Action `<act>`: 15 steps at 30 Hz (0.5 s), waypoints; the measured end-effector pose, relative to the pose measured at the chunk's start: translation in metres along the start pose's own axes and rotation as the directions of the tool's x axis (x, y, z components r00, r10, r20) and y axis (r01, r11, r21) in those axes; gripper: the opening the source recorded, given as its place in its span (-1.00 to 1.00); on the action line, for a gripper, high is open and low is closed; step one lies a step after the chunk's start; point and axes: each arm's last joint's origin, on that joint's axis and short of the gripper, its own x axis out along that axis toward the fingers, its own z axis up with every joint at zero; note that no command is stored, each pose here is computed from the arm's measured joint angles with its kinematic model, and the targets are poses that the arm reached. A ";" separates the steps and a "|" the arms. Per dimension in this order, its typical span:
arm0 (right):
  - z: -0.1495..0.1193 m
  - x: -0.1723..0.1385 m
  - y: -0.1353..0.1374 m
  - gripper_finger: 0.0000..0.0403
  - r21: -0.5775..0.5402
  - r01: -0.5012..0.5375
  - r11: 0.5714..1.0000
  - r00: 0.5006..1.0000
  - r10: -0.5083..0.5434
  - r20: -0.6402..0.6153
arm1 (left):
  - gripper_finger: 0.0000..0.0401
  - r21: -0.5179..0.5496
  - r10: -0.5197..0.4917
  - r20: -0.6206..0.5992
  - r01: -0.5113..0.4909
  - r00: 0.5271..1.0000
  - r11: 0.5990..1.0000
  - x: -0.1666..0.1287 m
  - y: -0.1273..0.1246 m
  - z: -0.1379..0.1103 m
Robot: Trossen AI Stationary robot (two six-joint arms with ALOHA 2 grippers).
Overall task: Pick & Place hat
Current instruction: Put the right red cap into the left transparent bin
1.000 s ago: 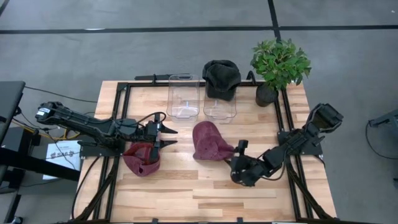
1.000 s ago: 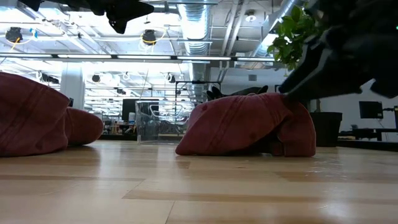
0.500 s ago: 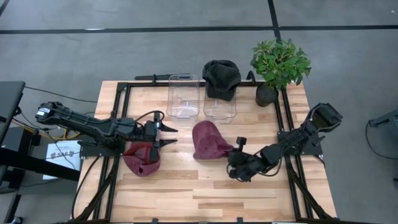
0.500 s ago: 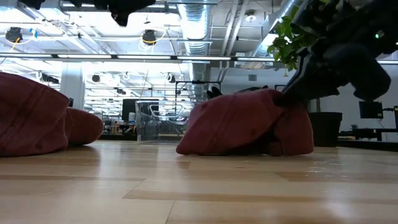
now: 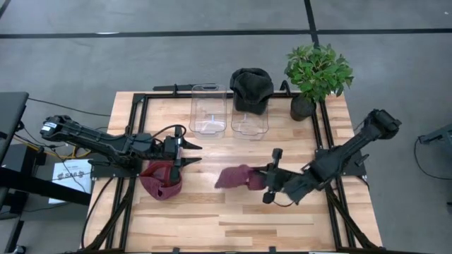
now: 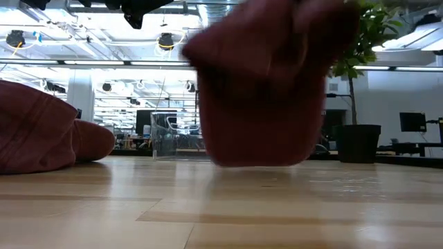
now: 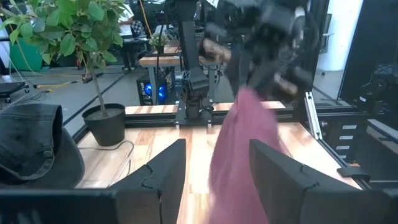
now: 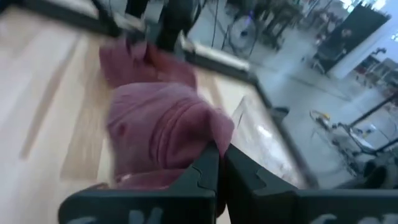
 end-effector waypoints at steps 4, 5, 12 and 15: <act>0.025 -0.018 -0.023 -0.99 0.042 0.009 0.999 0.997 -0.013 0.082 | -0.14 0.000 0.000 0.001 0.000 1.000 1.000 0.000 0.000 0.000; 0.030 -0.021 -0.028 -1.00 0.050 0.013 0.999 0.995 -0.018 0.098 | -0.14 -0.003 0.001 0.012 0.000 1.000 1.000 0.000 0.000 0.001; 0.052 -0.031 -0.057 -1.00 0.079 0.057 0.995 0.986 -0.069 0.152 | -0.14 -0.010 -0.018 0.046 0.018 0.999 1.000 0.003 -0.002 0.003; 0.060 -0.030 -0.064 -1.00 0.081 0.079 0.994 0.983 -0.091 0.159 | -0.14 0.000 -0.025 0.000 0.025 1.000 1.000 0.013 -0.005 -0.007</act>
